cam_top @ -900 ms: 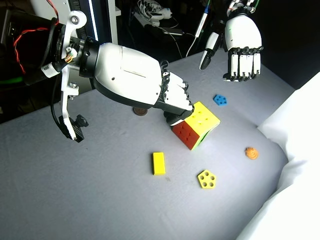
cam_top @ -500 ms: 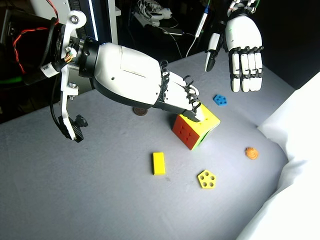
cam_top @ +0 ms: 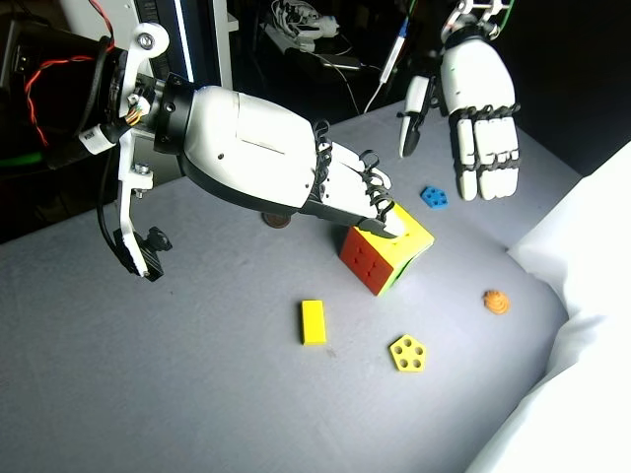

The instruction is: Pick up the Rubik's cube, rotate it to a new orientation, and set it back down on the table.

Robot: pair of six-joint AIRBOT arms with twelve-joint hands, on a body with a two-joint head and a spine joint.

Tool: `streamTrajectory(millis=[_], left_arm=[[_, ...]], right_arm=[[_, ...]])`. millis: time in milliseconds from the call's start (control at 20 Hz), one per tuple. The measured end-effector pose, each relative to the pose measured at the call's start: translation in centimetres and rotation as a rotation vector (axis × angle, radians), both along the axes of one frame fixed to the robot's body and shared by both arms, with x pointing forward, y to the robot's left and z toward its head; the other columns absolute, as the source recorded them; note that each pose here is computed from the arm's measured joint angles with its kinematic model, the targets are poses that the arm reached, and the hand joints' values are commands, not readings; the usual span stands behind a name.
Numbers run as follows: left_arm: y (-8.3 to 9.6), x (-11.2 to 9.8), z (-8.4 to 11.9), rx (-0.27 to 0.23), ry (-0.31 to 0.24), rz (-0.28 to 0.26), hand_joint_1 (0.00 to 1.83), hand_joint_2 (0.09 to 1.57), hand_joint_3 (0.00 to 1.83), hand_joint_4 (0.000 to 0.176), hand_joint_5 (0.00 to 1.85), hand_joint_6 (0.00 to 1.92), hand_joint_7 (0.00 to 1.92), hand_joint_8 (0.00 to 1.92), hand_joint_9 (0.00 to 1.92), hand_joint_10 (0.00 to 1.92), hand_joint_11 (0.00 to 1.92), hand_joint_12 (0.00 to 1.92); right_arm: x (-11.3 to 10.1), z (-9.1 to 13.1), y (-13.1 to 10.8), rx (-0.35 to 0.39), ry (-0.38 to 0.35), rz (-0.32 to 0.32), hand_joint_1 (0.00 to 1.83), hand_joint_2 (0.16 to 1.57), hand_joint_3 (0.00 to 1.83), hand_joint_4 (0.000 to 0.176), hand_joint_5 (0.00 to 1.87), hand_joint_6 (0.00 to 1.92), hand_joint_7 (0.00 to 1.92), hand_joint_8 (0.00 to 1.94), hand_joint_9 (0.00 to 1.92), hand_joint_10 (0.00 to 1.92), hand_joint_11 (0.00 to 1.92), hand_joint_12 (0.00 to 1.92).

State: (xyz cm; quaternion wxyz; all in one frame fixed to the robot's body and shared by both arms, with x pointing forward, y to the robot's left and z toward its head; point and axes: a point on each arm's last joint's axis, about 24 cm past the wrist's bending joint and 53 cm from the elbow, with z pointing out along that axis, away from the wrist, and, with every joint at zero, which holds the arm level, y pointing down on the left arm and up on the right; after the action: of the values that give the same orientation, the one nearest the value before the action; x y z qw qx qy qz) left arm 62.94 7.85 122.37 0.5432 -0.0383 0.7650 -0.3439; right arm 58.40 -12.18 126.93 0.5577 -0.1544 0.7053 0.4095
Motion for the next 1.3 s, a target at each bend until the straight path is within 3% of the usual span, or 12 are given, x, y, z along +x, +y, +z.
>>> streamTrajectory(millis=[100,250,400,700,1050,1300], left_arm=[[-0.6,0.2,-0.8,0.009,0.026,0.017,1.01,1.08,0.0,0.046,0.0,0.0,0.0,0.0,0.0,0.0,0.0,0.0],[-1.3,0.4,-2.1,0.043,0.058,0.04,1.06,1.08,0.0,0.03,0.0,0.0,0.0,0.0,0.0,0.0,0.0,0.0],[-1.8,0.6,-2.4,0.047,0.066,0.062,1.07,1.07,0.0,0.024,0.0,0.0,0.0,0.0,0.0,0.0,0.0,0.0],[-3.8,1.0,-3.0,0.03,0.106,0.073,1.03,1.11,0.01,0.023,0.0,0.0,0.0,0.0,0.0,0.0,0.0,0.0],[-5.0,1.3,-3.7,0.025,0.135,0.107,1.01,1.1,0.0,0.014,0.0,0.0,0.0,0.0,0.0,0.0,0.0,0.0],[-5.9,1.6,-4.3,0.043,0.144,0.104,0.98,1.09,0.0,0.027,0.0,0.0,0.0,0.0,0.0,0.0,0.0,0.0]], right_arm=[[0.0,0.0,0.0,0.0,0.0,0.001,0.42,1.24,0.0,0.0,0.05,0.01,0.19,0.0,0.14,0.01,0.0,0.24],[0.0,0.0,0.0,0.0,0.0,0.001,0.42,1.24,0.0,0.0,0.03,0.01,0.17,0.0,0.14,0.0,0.0,0.14],[0.0,0.0,0.0,0.0,-0.001,0.001,0.43,1.23,0.0,0.0,0.05,0.01,0.19,0.01,0.16,0.01,0.0,0.29],[-0.1,0.1,0.1,0.002,-0.003,0.004,0.43,1.24,0.0,0.0,0.06,0.0,0.17,0.0,0.12,0.0,0.0,0.13],[-0.1,0.1,0.1,0.003,-0.004,0.007,0.43,1.24,0.0,0.0,0.05,0.0,0.16,0.0,0.15,0.01,0.0,0.16],[-0.1,0.1,0.1,0.003,-0.005,0.008,0.43,1.25,0.0,0.0,0.05,0.0,0.15,0.0,0.14,0.0,0.0,0.15]])
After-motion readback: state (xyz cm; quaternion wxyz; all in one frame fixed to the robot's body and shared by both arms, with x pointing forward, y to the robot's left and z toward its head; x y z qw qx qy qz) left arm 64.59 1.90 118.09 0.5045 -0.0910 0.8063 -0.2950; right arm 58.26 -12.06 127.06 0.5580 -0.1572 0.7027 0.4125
